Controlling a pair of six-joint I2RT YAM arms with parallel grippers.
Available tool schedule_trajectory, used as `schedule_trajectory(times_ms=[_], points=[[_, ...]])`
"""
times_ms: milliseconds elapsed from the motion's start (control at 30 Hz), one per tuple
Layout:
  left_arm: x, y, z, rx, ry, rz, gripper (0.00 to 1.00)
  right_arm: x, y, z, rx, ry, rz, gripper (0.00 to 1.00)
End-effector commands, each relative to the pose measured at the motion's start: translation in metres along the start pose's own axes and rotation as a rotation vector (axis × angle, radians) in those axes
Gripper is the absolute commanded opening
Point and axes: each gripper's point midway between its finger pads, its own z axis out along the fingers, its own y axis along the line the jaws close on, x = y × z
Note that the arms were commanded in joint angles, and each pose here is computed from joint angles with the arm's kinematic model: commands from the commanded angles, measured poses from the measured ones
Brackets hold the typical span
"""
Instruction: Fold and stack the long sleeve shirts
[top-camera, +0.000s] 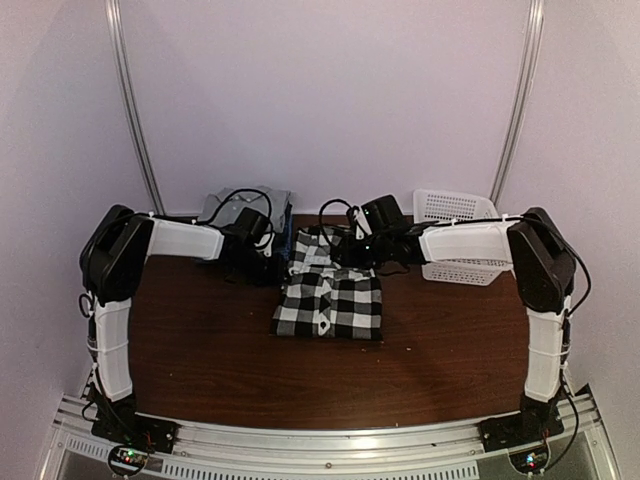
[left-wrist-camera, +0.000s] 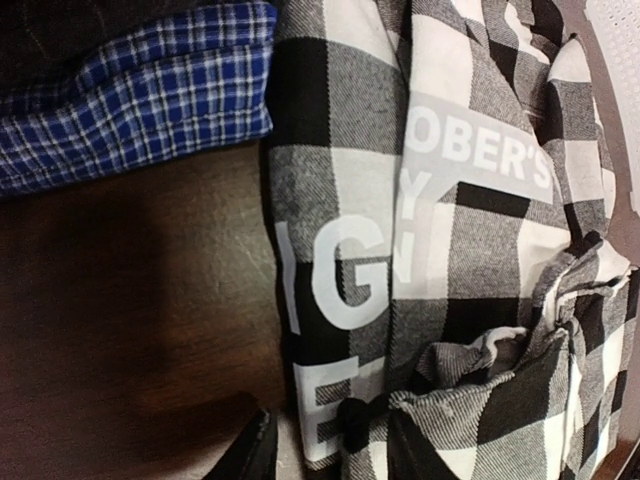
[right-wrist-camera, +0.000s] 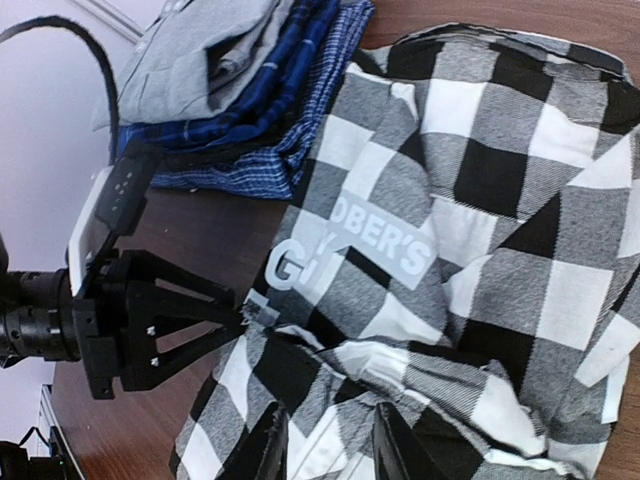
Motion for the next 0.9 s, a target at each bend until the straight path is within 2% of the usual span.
schedule_trajectory(times_ms=[0,200,467,633,867], points=[[-0.024,-0.003,-0.026,-0.024,-0.079,0.013,0.4,0.021,0.03,-0.002,-0.069,0.044,-0.049,0.29],[-0.013,0.0,-0.048,-0.011,-0.085,-0.008,0.4,0.068,0.04,0.011,-0.128,0.128,-0.028,0.27],[0.049,-0.009,-0.062,0.137,-0.003,-0.05,0.4,0.114,0.013,0.032,-0.113,0.19,0.004,0.26],[0.093,-0.015,-0.064,0.191,0.067,-0.058,0.4,0.107,0.019,0.024,-0.114,0.169,-0.013,0.26],[0.115,-0.014,-0.069,0.207,0.08,-0.095,0.4,0.083,0.036,-0.014,-0.112,0.095,-0.042,0.31]])
